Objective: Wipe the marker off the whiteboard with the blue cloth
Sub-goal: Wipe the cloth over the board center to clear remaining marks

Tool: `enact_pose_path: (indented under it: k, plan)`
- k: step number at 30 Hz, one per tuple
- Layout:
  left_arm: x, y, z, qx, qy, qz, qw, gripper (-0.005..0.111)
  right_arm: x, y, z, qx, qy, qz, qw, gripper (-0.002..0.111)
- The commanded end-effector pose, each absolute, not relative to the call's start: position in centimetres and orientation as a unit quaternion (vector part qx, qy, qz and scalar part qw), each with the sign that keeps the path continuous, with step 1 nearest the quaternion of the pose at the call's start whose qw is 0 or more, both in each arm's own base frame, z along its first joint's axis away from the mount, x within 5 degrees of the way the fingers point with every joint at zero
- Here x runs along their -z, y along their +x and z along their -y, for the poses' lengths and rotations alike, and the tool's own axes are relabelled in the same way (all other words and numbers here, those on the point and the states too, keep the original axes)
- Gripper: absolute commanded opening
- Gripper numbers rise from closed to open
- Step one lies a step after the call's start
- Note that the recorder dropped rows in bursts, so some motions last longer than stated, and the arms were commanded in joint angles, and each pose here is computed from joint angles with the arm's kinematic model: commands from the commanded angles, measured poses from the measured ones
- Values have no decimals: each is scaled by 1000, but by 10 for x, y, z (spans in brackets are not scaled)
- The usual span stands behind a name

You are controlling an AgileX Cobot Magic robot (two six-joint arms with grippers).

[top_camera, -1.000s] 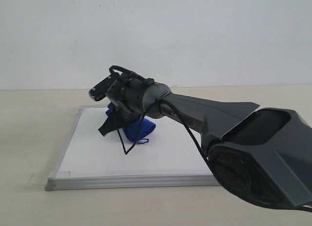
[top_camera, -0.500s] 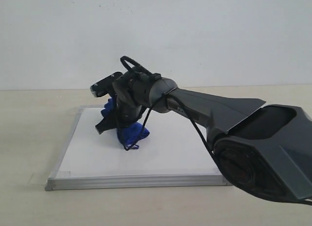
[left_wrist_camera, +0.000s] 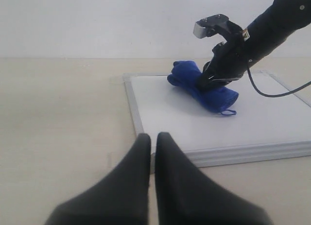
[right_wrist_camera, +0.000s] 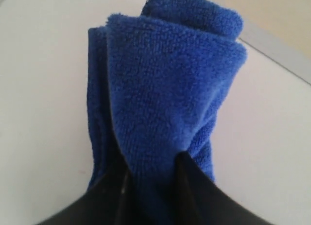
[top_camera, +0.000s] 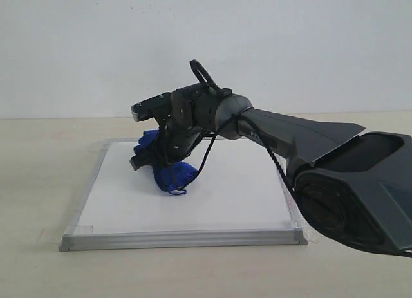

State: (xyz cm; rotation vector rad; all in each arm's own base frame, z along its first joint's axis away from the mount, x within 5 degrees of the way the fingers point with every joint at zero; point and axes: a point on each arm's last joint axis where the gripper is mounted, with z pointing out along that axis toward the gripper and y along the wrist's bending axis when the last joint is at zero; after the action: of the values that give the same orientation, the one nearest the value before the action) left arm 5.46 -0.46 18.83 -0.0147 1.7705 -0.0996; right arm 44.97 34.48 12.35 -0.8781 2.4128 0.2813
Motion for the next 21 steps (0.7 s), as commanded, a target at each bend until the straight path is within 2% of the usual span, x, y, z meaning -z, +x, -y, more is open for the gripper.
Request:
enact_pose_path:
  k: [1, 7, 13, 21]
  plan:
    - [-188, 55, 5, 42, -5, -773, 633, 4, -105, 424, -374, -180, -398, -867, 241, 0]
    - [-188, 55, 5, 42, -5, -773, 633, 4, -105, 425, -373, -159, -404, -867, 246, 0]
    - [-188, 55, 5, 42, -5, -773, 633, 4, -101, 436, -353, -48, -320, -912, 250, 0]
    - [-188, 55, 5, 42, -5, -773, 633, 4, -98, 441, -325, 67, -286, -932, 213, 0]
